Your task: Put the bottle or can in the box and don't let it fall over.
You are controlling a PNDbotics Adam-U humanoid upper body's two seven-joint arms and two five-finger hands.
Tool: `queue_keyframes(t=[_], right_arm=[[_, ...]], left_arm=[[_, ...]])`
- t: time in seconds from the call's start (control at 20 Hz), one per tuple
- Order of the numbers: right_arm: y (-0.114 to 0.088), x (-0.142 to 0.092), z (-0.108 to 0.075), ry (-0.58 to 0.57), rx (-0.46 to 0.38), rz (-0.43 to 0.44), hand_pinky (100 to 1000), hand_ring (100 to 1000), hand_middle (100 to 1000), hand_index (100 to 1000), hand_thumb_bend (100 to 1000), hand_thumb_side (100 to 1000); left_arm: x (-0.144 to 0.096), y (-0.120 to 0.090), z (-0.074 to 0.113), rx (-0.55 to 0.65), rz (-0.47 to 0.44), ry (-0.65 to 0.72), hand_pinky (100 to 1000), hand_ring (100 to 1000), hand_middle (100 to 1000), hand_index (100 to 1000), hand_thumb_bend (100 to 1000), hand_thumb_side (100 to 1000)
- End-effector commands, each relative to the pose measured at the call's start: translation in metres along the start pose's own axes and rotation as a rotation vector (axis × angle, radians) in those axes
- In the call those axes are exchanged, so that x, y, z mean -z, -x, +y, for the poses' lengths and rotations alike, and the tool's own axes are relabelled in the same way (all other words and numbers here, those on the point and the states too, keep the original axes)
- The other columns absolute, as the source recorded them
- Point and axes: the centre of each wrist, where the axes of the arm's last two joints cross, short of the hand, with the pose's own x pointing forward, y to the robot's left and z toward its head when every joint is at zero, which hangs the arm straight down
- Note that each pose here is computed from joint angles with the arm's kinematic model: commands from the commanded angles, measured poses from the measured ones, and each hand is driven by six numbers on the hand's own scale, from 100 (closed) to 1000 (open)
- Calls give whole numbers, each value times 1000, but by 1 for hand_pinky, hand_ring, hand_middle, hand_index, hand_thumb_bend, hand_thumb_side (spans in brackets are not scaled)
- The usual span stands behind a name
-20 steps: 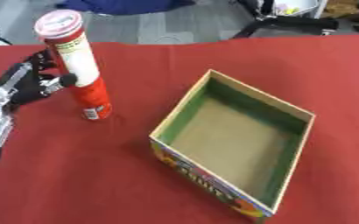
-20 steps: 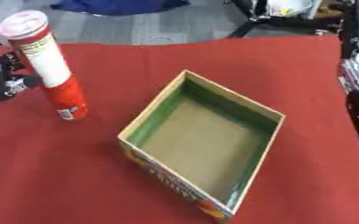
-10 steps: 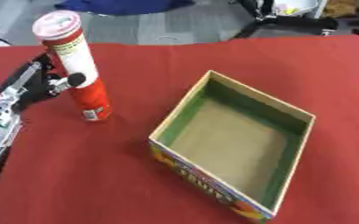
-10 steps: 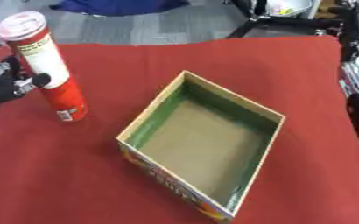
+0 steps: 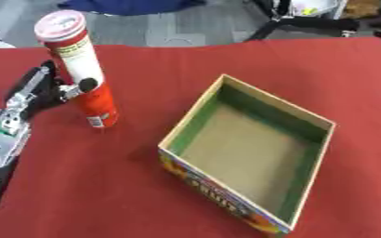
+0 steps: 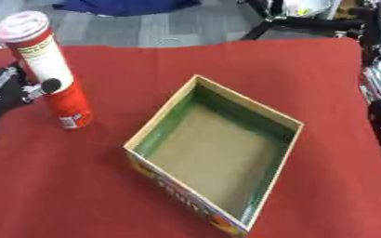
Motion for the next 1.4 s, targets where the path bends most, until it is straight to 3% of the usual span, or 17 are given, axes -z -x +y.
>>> queue_keyframes(t=[0.05, 0.4, 0.65, 1.0, 1.4], right_arm=[[-17, 6, -5, 8, -4, -43, 871, 775, 817, 881, 100, 985], [-16, 6, -4, 7, -2, -39, 871, 775, 818, 880, 100, 990], [-14, 5, -4, 11, -6, -30, 872, 775, 819, 879, 100, 993], [-12, 5, -4, 12, -6, -26, 872, 775, 819, 878, 100, 992], [-14, 5, -4, 9, -4, -33, 872, 774, 818, 878, 100, 986]], left_arm=[[5, -11, 9, 10, -31, -38, 856, 909, 789, 881, 982, 591], [7, -12, 4, -20, -32, -116, 830, 845, 635, 808, 788, 464], [8, -14, 2, -41, -50, -145, 807, 765, 508, 658, 657, 397], [9, -20, 1, -66, -83, -153, 759, 696, 442, 561, 519, 347], [10, -29, 2, -65, -128, -141, 719, 650, 414, 525, 387, 340]])
